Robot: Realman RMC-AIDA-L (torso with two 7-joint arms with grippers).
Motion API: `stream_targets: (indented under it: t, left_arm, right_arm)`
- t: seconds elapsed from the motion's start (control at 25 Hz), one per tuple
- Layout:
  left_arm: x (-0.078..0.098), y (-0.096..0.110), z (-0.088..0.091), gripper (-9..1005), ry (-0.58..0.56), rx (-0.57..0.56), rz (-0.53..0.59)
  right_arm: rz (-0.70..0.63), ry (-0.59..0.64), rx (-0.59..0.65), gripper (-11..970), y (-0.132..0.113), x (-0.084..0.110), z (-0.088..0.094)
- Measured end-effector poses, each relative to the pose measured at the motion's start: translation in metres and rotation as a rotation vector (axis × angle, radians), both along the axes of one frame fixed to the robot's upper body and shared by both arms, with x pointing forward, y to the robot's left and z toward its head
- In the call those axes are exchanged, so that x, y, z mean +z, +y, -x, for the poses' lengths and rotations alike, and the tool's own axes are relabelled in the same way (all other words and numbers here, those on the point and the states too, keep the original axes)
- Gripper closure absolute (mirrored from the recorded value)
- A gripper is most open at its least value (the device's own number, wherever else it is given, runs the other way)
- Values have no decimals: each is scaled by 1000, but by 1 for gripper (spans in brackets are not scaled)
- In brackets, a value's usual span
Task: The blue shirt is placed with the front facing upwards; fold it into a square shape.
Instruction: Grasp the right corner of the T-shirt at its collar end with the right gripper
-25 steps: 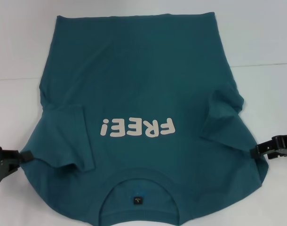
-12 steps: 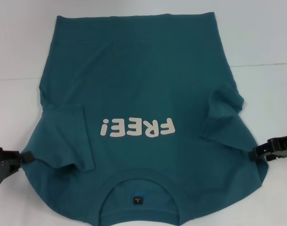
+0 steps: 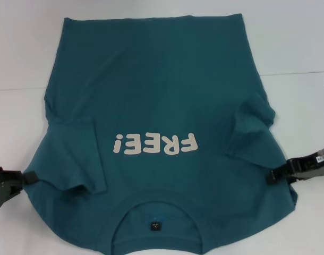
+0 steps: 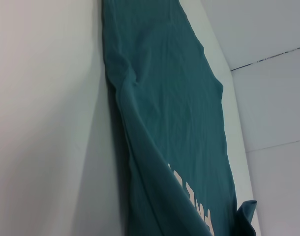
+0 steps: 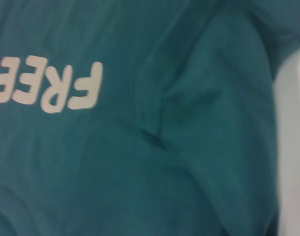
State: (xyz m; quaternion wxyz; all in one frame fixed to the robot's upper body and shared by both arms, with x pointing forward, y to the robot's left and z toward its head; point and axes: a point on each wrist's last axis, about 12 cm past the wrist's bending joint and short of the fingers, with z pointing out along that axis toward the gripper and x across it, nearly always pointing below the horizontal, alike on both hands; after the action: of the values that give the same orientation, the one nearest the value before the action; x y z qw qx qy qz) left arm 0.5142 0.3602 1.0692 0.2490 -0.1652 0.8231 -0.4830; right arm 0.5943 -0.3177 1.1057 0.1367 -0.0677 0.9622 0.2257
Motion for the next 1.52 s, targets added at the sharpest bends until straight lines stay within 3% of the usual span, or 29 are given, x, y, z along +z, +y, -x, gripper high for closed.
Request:
stream_targets:
  t: [0.52,0.76,0.84,1.04,1.28,1.52]
  left_arm:
    - [0,0,0,948,0,8,2]
    - [0,1,0,946,0,10,4]
    - [0,1,0,945,1,10,4]
    - [0,0,-1,943,2,7,4]
    - [1,-1,-1,941,5,-10,1]
    - [4,-2,5,938,25,-103,-38]
  right_arm:
    - [-15,-5,22,322,7,3,-2]
    - [-14,-3,35,391,7,5,-2]
    - [-14,-3,37,616,8,5,-2]
    - [-14,0,36,821,7,6,-2]
    - [-20,12,37,932,3,8,0]
    - [-27,49,64,933,-3,13,6]
